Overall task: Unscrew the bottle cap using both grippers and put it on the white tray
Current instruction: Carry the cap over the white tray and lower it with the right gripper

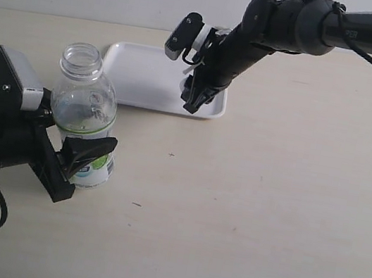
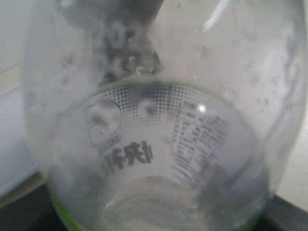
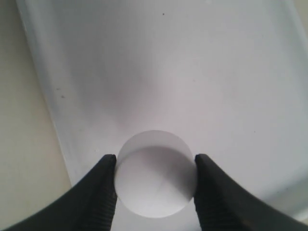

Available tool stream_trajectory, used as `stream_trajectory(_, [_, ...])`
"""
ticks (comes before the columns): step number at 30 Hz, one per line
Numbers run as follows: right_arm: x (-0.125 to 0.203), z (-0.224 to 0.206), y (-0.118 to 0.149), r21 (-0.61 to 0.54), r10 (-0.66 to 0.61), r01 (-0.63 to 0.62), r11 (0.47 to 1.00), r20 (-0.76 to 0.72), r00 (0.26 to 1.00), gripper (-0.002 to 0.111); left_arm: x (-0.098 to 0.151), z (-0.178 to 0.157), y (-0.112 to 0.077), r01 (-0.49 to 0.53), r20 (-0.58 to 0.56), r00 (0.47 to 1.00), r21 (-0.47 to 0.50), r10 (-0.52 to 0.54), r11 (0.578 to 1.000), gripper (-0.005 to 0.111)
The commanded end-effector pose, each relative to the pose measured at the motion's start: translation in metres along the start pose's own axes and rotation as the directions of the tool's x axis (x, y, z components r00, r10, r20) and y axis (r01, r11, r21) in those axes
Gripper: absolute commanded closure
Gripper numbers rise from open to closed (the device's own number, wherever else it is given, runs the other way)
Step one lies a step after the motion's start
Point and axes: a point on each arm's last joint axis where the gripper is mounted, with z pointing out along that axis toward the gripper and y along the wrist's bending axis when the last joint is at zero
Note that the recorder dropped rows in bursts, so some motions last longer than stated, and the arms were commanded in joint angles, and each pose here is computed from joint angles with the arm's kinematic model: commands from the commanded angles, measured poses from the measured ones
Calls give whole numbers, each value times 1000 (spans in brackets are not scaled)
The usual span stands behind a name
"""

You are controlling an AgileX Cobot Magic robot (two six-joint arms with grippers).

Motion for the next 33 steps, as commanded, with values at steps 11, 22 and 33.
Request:
stream_trajectory(11, [3,4,4,-61,73,-73,995,8,997,64,-5,0,0,4,51,999,-7,-4,1000,107])
stream_trajectory(22, [-10,-24,1,-54,137,-135,989,27,990,37,-4,0,0,3,35,999,-6,-3,1000,107])
stream_trajectory(33, [-27,-81,9,-148,145,-143,979,0,989,39,4,2,-2,-9,-10,1000,15,9,1000,107])
